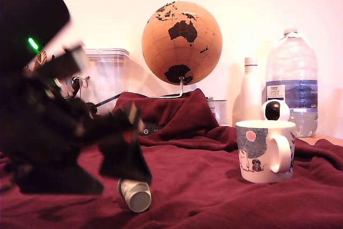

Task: Pick up the coffee capsules on the table and drop them inside the coffee cup

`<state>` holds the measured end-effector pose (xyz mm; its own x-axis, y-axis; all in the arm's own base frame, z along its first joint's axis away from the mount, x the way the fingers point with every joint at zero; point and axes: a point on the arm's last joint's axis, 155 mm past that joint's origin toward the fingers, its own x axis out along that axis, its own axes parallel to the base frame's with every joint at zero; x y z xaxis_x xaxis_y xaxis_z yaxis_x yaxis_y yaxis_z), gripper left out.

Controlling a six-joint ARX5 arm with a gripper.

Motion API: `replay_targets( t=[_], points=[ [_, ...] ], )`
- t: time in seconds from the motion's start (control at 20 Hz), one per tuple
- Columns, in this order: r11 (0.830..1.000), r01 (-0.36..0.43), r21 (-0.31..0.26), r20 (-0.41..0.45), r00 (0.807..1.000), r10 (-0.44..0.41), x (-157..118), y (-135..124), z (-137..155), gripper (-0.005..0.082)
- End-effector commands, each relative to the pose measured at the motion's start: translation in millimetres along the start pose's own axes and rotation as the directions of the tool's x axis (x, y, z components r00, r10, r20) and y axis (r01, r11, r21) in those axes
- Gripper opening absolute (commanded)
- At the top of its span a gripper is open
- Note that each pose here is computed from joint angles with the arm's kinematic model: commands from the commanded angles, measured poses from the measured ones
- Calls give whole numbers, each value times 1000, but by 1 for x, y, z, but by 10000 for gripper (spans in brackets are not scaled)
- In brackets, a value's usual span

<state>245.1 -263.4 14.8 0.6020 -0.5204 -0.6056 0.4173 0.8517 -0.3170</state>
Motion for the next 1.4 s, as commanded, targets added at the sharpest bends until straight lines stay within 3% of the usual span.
replay_targets(
  t=[0.0, 0.1, 0.35, 0.85, 1.1, 1.35],
  points=[
    [1000, 10, -3, 14, 1000, -10, 6, -7, 9, 671],
    [1000, 12, -1, -3, 1000, -12, 13, -11, 8, 664],
    [1000, 2, 5, -40, 999, -1, 17, -11, 4, 471],
    [1000, 8, 9, -143, 990, -7, 14, -9, -20, 456],
    [1000, 27, 8, -163, 986, -26, 14, -12, -23, 211],
    [999, 40, 8, -167, 985, -38, 14, -15, -24, 179]
  ],
)
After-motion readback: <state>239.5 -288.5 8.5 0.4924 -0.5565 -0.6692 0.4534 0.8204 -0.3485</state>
